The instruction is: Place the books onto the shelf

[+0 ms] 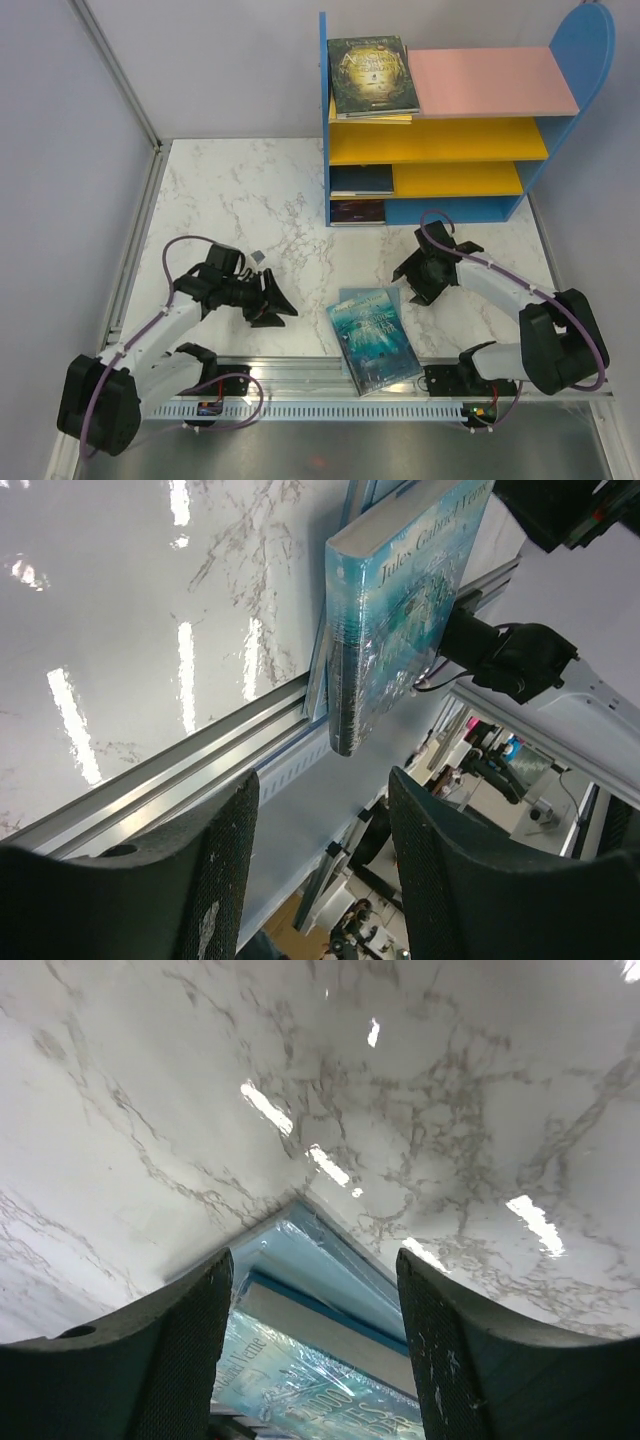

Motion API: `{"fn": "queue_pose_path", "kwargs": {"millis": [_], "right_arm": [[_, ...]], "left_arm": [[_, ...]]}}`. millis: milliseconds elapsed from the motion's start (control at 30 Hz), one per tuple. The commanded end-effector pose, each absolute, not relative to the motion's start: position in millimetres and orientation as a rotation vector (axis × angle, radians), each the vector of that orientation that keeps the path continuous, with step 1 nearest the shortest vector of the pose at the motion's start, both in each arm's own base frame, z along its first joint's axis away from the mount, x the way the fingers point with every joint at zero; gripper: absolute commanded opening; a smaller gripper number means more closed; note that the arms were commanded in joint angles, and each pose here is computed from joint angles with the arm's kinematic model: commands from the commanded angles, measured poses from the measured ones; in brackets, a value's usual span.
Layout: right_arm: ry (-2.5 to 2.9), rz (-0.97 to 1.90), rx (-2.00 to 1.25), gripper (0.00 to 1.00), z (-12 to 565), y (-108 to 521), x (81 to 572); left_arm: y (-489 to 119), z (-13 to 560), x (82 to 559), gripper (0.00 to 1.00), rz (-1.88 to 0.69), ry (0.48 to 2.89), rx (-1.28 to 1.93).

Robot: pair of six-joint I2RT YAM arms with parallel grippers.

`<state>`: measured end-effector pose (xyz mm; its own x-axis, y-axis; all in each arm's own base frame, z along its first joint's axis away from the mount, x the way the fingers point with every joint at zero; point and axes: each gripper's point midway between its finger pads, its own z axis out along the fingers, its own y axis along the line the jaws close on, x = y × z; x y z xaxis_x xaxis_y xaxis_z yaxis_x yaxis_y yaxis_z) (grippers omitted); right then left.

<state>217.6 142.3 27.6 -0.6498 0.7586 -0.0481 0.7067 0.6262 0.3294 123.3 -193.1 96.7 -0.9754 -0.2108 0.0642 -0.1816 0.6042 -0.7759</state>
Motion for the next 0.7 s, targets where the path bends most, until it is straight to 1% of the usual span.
{"fn": "queue_pose_path", "kwargs": {"millis": [0, 67, 100, 133, 167, 233, 333, 400, 467, 500, 533, 633, 667], "right_arm": [[2.679, 0.245, 1.096, 0.71, 43.8, 114.8, 222.0], [2.721, 0.182, 1.062, 0.71, 44.1, 106.9, 209.7], [2.729, 0.185, 1.049, 0.71, 45.2, 105.4, 203.8], [2.739, 0.187, 1.049, 0.71, 45.0, 104.8, 198.1], [2.762, 0.181, 1.053, 0.71, 38.8, 102.8, 187.4], [2.789, 0.222, 1.05, 0.7, 32.9, 106.3, 170.6], [2.854, 0.302, 1.026, 0.7, 24.5, 120.9, 144.7], [2.878, 0.366, 0.969, 0.69, 23.3, 135.0, 132.3], [2.898, 0.438, 0.995, 0.69, 16.1, 149.4, 118.5], [2.924, 0.477, 0.947, 0.69, 14.4, 159.5, 108.5], [2.914, 0.511, 0.996, 0.69, 8.1, 165.9, 104.4], [2.931, 0.586, 0.968, 0.69, 0.4, 186.7, 91.9], [2.953, 0.61, 0.949, 0.69, -0.4, 192.1, 87.6]], "left_arm": [[-210.1, 109.2, 138.8, 0.58, -1.334, 2.75, -0.251], [-224.5, 105.8, 131.8, 0.58, -1.333, 2.78, -0.194], [-229.5, 98.2, 131.6, 0.58, -1.309, 2.813, -0.222], [-238.1, 93.8, 121.9, 0.58, -1.309, 2.846, -0.175], [-245.2, 92.4, 123.5, 0.58, -1.323, 2.832, -0.158], [-256.7, 80.1, 114.8, 0.57, -1.331, 2.894, -0.165], [-269.5, 67.2, 112.9, 0.56, -1.33, 2.935, -0.161], [-276.9, 64.2, 117.1, 0.56, -1.341, 2.925, -0.164], [-282.3, 57.2, 117.7, 0.56, -1.338, 2.936, -0.17], [-286.6, 55.4, 119.3, 0.56, -1.342, 2.927, -0.171], [-288.8, 53.7, 120.4, 0.56, -1.344, 2.922, -0.174], [-295.9, 45.5, 125.5, 0.56, -1.334, 2.911, -0.188], [-295.1, 37.3, 128.7, 0.56, -1.291, 2.915, -0.206]]}}
